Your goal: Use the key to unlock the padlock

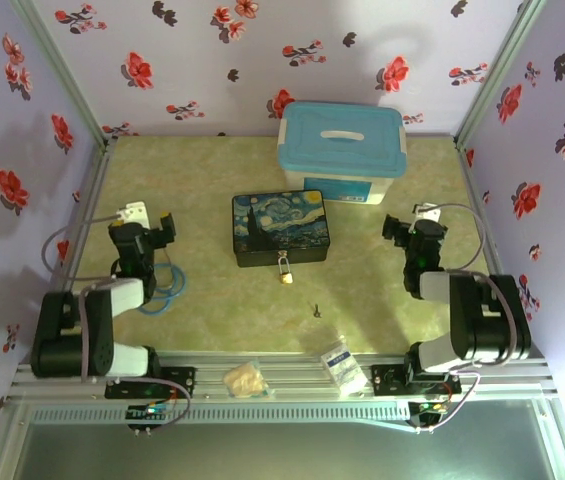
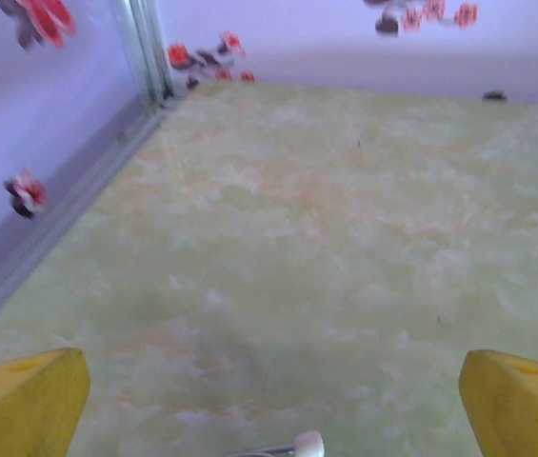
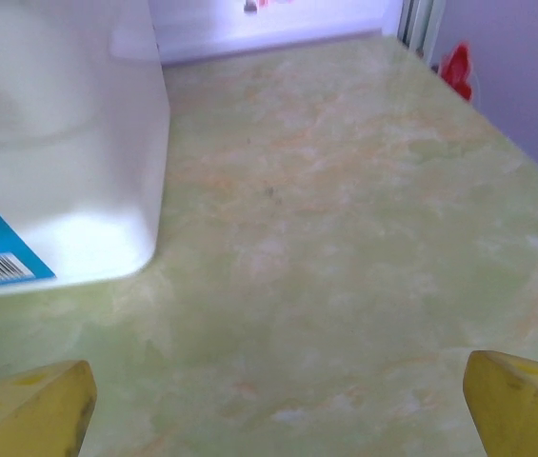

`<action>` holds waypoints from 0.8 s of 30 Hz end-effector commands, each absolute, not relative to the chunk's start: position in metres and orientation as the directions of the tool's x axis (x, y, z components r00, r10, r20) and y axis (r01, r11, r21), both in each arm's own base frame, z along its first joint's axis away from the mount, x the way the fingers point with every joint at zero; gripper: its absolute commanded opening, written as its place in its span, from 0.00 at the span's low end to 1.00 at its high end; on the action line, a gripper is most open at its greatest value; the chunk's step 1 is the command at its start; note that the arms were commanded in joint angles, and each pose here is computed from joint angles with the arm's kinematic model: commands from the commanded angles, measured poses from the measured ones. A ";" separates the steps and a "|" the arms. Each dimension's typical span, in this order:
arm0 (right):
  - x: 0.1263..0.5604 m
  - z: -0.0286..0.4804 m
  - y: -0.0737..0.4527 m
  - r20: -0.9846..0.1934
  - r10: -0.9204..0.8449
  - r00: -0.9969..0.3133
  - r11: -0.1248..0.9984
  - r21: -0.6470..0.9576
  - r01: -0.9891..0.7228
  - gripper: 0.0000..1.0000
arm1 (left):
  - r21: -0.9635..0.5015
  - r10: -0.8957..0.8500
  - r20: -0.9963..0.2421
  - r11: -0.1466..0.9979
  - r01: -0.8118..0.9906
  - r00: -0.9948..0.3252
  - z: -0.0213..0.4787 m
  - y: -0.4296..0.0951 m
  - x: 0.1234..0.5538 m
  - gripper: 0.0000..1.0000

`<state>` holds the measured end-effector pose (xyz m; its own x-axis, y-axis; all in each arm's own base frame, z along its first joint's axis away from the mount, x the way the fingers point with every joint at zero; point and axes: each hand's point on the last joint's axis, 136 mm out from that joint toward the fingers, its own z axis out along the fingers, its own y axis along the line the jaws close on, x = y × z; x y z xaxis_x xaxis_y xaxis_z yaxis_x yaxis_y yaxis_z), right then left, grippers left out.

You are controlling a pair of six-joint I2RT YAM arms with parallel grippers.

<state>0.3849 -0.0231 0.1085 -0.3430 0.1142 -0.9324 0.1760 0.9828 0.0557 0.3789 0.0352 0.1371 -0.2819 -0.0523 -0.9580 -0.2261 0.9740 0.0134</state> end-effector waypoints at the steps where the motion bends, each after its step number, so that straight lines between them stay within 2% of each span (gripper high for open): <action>1: 0.383 0.142 -0.025 -0.942 0.135 -0.307 0.979 0.078 0.191 0.99 | -0.046 -0.157 -0.941 0.937 -0.345 -0.299 0.166 0.052 0.369 1.00; 4: 0.374 0.166 -0.023 -0.931 0.232 -0.284 0.962 0.175 0.210 0.99 | -0.199 -0.307 -0.909 0.914 -0.353 -0.283 0.185 0.044 0.366 1.00; 7: 0.363 0.167 -0.031 -0.848 0.389 -0.360 0.904 0.276 0.326 0.99 | -0.361 -0.436 -0.869 0.882 -0.302 -0.233 0.190 0.030 0.364 1.00; 9: 0.359 0.163 -0.014 -0.788 0.405 -0.465 0.912 0.312 0.265 0.99 | -0.435 -0.487 -0.842 0.867 -0.243 -0.230 0.186 0.021 0.359 1.00; 11: 0.353 0.162 0.004 -0.747 0.419 -0.516 0.907 0.370 0.201 0.99 | -0.524 -0.552 -0.799 0.834 -0.173 -0.240 0.184 0.005 0.356 1.00; 14: 0.339 0.160 0.031 -0.687 0.465 -0.559 0.864 0.489 0.118 0.99 | -0.643 -0.620 -0.693 0.763 -0.074 -0.369 0.179 -0.033 0.354 1.00; 16: 0.327 0.159 0.049 -0.651 0.487 -0.582 0.832 0.548 0.084 0.99 | -0.634 -0.567 -0.662 0.773 -0.038 -0.490 0.171 -0.067 0.347 1.00; 18: 0.313 0.154 0.068 -0.637 0.447 -0.628 0.842 0.536 0.056 0.99 | -0.598 -0.479 -0.665 0.802 0.023 -0.573 0.168 -0.100 0.336 1.00; 24: 0.272 0.123 0.117 -0.580 0.282 -0.764 0.892 0.451 -0.013 0.95 | -0.568 -0.377 -0.650 0.818 0.093 -0.660 0.156 -0.155 0.299 1.00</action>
<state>0.2962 0.1086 0.1492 -0.6869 0.3126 -0.6560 -0.0503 0.8802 0.4720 0.3142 -0.1489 0.1614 -0.6205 -0.3819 -0.6849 0.1266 0.8132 -0.5681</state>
